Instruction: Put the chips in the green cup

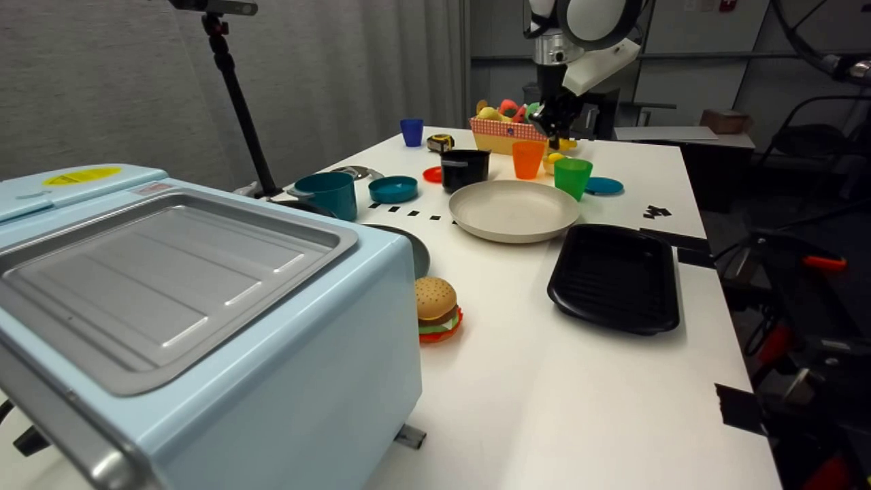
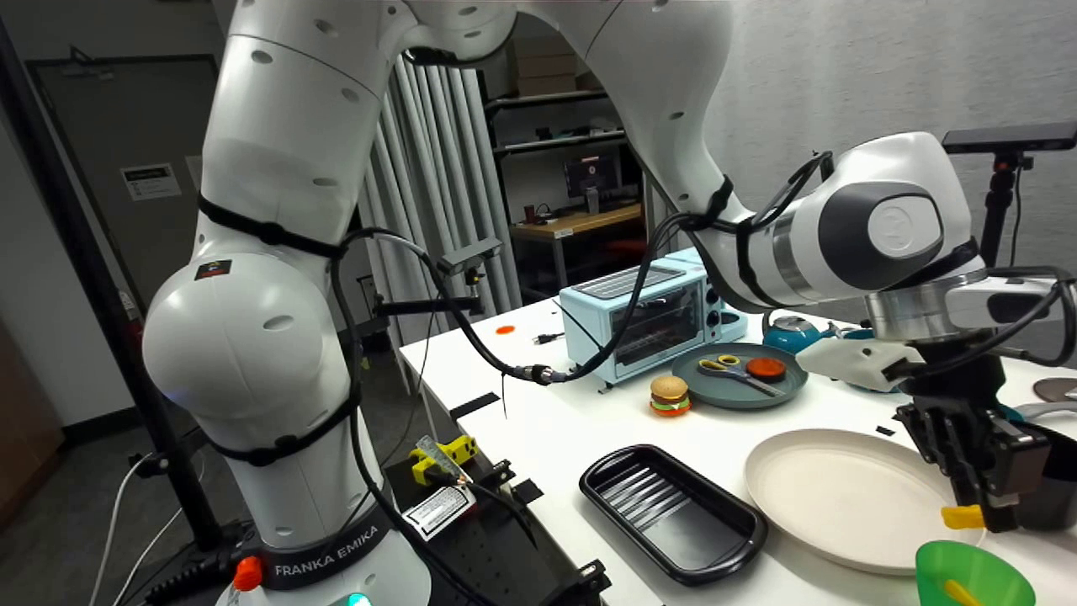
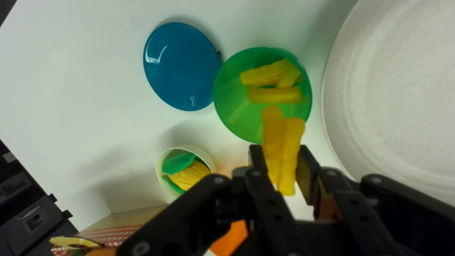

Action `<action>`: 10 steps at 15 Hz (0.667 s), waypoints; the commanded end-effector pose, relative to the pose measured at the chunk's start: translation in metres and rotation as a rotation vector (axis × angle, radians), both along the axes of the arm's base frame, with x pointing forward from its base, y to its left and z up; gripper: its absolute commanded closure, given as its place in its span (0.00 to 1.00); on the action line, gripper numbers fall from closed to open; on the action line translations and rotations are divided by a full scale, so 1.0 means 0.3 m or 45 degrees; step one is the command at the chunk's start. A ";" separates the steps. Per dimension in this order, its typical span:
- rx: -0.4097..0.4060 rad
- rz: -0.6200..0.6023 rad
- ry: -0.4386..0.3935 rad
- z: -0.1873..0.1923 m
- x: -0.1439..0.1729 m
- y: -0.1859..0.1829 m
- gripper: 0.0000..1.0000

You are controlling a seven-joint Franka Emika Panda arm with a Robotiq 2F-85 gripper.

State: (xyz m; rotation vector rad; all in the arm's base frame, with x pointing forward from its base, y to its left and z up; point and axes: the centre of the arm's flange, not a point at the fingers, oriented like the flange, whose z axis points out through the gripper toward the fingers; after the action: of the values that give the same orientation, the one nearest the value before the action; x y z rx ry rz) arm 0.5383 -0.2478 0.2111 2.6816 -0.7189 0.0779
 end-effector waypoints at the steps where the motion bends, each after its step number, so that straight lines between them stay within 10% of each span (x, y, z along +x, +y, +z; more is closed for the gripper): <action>1: -0.026 0.015 0.016 0.021 -0.064 -0.021 0.93; 6: -0.037 0.017 0.048 0.008 -0.085 -0.039 0.93; 7: -0.039 0.020 0.051 0.005 -0.087 -0.039 0.49; 10: -0.036 0.028 0.058 -0.001 -0.087 -0.033 0.34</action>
State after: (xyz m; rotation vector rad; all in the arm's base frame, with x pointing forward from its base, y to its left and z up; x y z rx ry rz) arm 0.5206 -0.2603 0.2035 2.6552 -0.6952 0.0282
